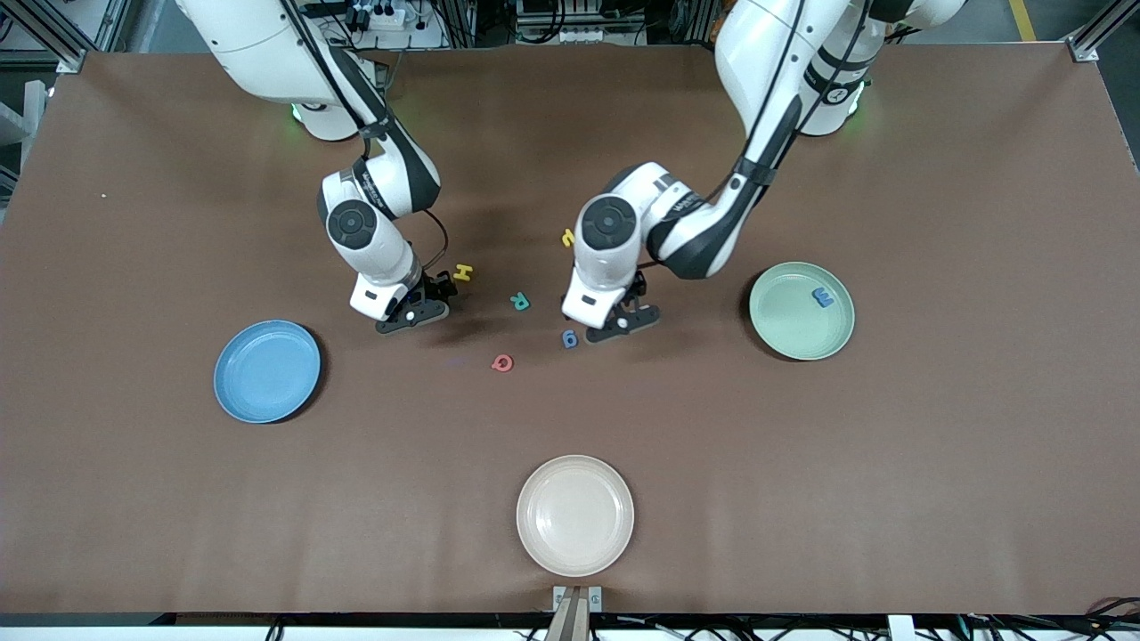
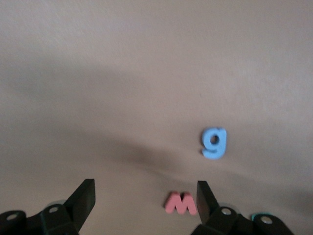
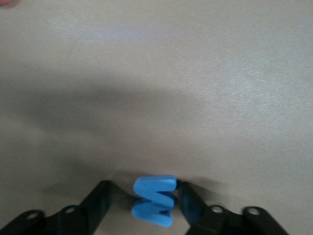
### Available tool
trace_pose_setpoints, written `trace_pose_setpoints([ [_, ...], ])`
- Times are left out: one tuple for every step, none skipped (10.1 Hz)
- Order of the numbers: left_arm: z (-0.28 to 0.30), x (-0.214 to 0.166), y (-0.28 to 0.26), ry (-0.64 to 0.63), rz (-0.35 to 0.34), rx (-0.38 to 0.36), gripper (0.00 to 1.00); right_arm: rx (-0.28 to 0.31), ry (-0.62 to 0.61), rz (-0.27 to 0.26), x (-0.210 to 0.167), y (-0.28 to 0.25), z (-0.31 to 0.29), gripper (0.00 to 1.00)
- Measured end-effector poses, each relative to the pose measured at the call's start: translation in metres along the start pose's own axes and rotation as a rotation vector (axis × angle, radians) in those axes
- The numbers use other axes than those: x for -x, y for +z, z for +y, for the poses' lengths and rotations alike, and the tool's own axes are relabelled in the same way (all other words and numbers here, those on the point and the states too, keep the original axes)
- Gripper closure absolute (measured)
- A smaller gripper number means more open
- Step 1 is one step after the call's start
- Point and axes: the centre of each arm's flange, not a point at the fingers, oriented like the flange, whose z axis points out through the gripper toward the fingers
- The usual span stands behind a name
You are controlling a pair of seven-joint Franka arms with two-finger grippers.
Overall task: Sort uppercase to blue plate, lowercase to green plate
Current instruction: 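Lift the W with the right gripper while the left gripper lowers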
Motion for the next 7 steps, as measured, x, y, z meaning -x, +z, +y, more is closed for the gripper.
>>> trace_pose_setpoints([
  [0.006, 0.012, 0.008, 0.009, 0.002, -0.012, 0.08, -0.002, -0.005, 0.007, 0.0, -0.005, -0.003, 0.56],
  [0.011, 0.02, 0.017, 0.022, -0.004, -0.019, 0.08, -0.003, -0.008, 0.014, -0.002, -0.012, -0.003, 0.65],
  [0.015, 0.028, 0.026, 0.034, -0.008, -0.027, 0.08, -0.002, -0.014, 0.017, -0.003, -0.017, -0.001, 0.65],
  [0.02, 0.033, 0.031, 0.043, -0.01, -0.029, 0.09, -0.002, -0.014, 0.027, -0.005, -0.023, 0.002, 0.65],
  [0.024, 0.034, 0.032, 0.047, -0.009, -0.024, 0.09, -0.003, -0.008, 0.04, -0.007, -0.03, 0.008, 0.65],
  [0.028, 0.033, 0.034, 0.047, -0.008, -0.02, 0.1, -0.003, 0.0, 0.055, -0.011, -0.038, 0.018, 0.65],
  [0.031, 0.031, 0.036, 0.046, -0.007, -0.015, 0.13, -0.002, 0.005, 0.065, -0.014, -0.049, 0.034, 0.65],
])
